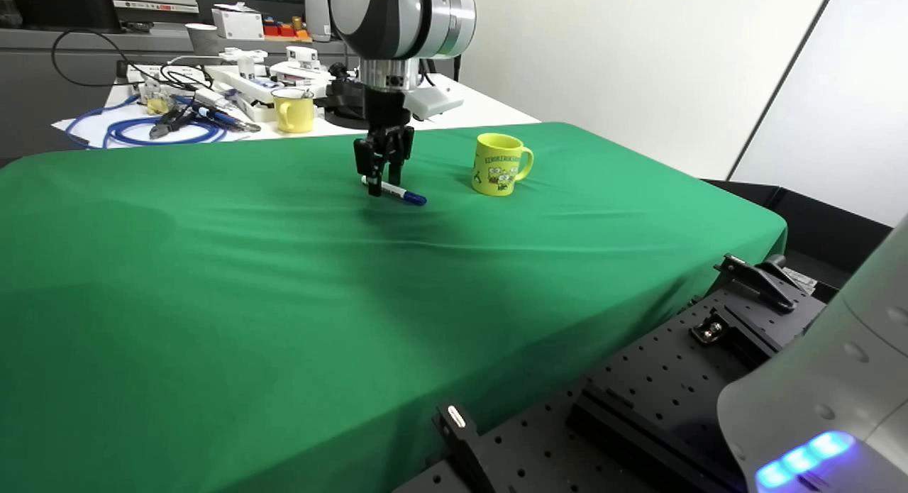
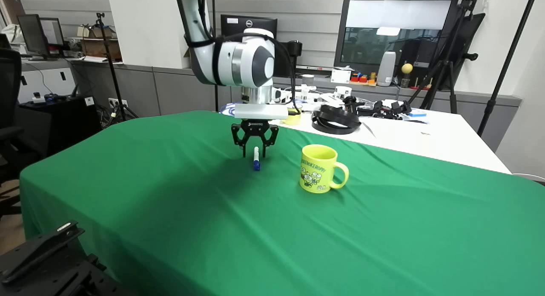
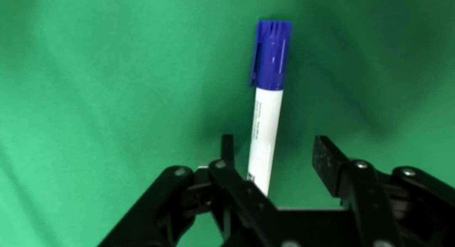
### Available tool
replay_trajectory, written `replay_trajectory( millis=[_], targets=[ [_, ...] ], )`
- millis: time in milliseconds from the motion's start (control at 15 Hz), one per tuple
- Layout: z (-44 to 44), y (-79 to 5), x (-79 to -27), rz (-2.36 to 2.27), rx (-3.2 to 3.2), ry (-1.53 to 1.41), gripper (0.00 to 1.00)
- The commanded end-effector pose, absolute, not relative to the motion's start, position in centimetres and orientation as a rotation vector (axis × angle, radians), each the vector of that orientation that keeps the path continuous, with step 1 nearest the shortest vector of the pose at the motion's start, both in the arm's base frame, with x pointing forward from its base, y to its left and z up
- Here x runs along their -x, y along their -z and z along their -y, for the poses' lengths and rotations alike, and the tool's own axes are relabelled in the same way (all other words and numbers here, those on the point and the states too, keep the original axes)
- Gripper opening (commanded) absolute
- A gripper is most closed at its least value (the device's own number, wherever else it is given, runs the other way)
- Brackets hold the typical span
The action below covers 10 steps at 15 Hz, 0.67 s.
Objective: Put the marker in the mug
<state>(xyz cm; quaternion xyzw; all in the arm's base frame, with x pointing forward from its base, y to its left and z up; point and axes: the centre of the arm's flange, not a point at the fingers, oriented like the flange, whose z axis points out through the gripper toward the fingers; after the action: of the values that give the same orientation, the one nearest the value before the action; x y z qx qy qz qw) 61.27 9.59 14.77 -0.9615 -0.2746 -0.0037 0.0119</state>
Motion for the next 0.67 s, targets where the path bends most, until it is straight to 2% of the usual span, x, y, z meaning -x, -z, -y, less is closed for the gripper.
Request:
replay_trajectory(
  millis=[0,267,400,467,600],
  targets=[
    [-9.8,-14.4,-61.4,0.847,3.017,0.022,0.31],
    [-10.3,-14.7,-61.6,0.875,3.019,0.019,0.03],
    [-10.7,-14.9,-61.5,0.890,3.025,0.020,0.01],
    [-10.9,-14.9,-61.5,0.900,3.027,0.014,0.04],
    [-11.1,-15.3,-61.5,0.917,3.030,0.016,0.04]
  ],
)
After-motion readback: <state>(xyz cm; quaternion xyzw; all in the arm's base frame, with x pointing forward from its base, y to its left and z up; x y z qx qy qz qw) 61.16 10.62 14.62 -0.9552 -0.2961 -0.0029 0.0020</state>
